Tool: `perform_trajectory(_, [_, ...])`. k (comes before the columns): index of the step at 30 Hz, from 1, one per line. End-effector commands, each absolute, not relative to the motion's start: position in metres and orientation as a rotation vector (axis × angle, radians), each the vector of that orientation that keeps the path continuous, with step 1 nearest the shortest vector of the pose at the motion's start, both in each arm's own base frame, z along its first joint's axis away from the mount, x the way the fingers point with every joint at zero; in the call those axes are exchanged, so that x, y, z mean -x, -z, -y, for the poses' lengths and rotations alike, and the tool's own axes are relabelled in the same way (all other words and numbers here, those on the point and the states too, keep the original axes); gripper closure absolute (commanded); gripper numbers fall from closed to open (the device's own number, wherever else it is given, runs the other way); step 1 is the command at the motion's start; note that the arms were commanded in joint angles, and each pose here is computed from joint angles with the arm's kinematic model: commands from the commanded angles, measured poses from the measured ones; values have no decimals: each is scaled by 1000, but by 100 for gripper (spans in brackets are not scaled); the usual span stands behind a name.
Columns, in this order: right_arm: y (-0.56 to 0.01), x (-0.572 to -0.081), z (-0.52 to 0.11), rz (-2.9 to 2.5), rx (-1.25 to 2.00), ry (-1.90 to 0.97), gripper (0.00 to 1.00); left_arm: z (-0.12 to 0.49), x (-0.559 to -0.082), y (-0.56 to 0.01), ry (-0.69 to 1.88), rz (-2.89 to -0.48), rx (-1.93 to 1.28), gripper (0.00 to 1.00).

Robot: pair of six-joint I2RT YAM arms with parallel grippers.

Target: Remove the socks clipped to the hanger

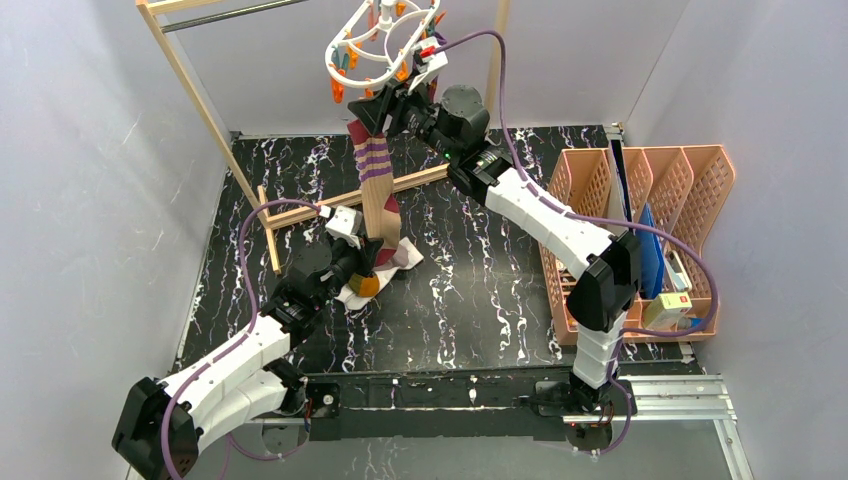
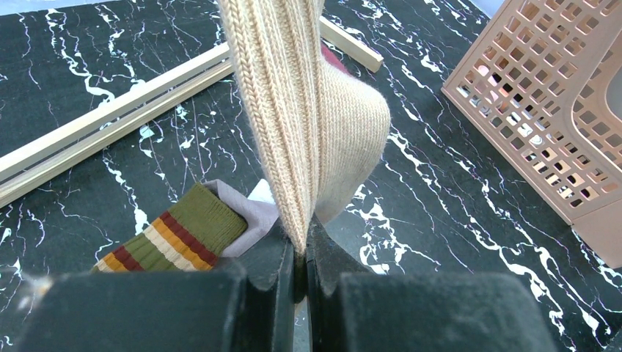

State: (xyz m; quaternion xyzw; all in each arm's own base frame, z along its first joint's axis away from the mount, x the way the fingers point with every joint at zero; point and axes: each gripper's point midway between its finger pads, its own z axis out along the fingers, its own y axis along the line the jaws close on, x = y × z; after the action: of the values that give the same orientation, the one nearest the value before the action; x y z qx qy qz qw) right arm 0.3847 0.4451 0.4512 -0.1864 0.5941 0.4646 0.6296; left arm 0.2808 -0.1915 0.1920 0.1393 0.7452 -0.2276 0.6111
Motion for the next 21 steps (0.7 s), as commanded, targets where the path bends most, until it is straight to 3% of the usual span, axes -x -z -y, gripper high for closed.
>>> perform_trajectory(1, [-482, -382, -444, -1272, 413, -1088, 40, 192, -280, -205, 524, -1694, -328, 100])
perform_trajectory(10, [-482, -383, -444, -1271, 412, -1092, 52, 192, -279, -206, 525, -1693, -329, 100])
perform_trajectory(21, [-486, -380, -440, -1265, 409, -1084, 85, 189, -280, -204, 500, -1705, -316, 100])
